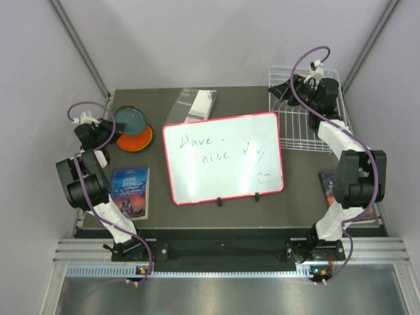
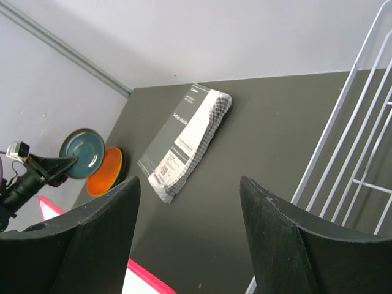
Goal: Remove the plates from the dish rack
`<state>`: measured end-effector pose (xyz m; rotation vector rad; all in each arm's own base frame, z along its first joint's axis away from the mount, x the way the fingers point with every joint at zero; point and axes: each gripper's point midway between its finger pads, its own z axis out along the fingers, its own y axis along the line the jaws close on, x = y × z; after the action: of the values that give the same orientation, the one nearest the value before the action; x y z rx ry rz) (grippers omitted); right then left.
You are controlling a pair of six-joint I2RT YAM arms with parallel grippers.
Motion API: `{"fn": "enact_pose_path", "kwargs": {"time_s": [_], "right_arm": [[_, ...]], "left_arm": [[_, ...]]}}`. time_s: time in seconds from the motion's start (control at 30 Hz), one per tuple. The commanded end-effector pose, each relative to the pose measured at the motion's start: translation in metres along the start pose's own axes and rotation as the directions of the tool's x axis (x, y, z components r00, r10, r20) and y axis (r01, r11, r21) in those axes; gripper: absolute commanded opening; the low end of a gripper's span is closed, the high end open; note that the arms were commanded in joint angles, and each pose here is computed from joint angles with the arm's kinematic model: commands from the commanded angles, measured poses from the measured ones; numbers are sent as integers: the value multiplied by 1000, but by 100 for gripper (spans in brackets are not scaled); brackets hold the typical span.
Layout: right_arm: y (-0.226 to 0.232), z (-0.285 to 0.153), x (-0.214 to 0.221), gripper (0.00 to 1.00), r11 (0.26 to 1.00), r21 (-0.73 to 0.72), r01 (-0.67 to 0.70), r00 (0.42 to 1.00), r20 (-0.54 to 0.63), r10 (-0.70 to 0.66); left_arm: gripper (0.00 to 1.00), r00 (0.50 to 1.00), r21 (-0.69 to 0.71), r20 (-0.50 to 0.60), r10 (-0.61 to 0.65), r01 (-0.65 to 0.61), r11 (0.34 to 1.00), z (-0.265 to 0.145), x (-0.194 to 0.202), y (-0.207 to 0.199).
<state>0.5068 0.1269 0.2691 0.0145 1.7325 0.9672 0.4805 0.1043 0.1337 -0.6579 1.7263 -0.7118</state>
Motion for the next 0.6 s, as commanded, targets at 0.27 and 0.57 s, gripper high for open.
{"fn": "enact_pose_path", "kwargs": {"time_s": [0.27,0.57], "right_arm": [[14,-8,-21,67,998,-8,68,997,44,-68],[15,-7,-20,67,998,-20,60,997,41,-59]], "left_arm": [[0,997,-100,5,77,-77,992,-5,8,28],[9,997,-173,-25,72,-75,982,-6,18,47]]}}
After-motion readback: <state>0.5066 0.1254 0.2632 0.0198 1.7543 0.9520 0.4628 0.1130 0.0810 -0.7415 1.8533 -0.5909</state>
